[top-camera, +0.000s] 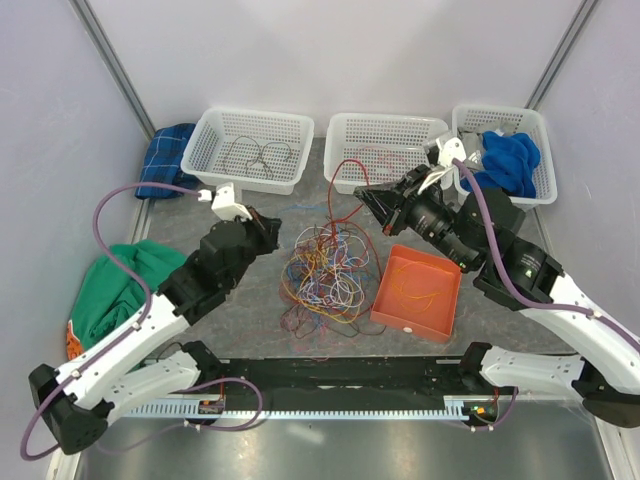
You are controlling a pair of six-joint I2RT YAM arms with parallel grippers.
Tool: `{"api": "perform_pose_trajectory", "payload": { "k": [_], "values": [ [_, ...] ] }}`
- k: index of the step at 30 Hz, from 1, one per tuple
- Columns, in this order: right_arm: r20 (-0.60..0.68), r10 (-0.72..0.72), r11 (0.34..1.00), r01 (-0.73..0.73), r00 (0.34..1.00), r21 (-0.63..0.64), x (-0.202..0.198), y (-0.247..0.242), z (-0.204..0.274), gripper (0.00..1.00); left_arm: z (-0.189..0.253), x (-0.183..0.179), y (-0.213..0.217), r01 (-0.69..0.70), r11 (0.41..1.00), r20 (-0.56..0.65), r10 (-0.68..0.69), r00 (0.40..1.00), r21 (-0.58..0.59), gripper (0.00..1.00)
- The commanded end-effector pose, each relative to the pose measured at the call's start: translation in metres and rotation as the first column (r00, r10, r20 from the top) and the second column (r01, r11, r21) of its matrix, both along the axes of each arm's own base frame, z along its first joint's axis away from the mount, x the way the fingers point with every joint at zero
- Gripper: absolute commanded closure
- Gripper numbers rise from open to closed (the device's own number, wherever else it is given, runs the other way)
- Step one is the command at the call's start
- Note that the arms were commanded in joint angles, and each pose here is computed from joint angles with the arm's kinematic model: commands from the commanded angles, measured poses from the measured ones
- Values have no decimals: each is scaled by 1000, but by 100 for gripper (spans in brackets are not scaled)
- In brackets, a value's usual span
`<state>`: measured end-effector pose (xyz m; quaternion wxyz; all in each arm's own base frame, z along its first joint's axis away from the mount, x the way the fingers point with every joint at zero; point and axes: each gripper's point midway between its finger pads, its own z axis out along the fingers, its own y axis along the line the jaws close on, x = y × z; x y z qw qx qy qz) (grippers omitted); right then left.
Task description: Untangle the cables
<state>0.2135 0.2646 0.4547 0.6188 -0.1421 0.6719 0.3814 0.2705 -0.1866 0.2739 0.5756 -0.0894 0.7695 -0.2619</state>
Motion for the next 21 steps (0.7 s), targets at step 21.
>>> {"api": "perform_pose_trajectory", "payload": {
  "k": [21],
  "values": [
    [235, -244, 962, 205, 941, 178, -12, -86, 130, 100, -203, -26, 95, -288, 954, -610, 281, 741, 89, 62]
  ]
}}
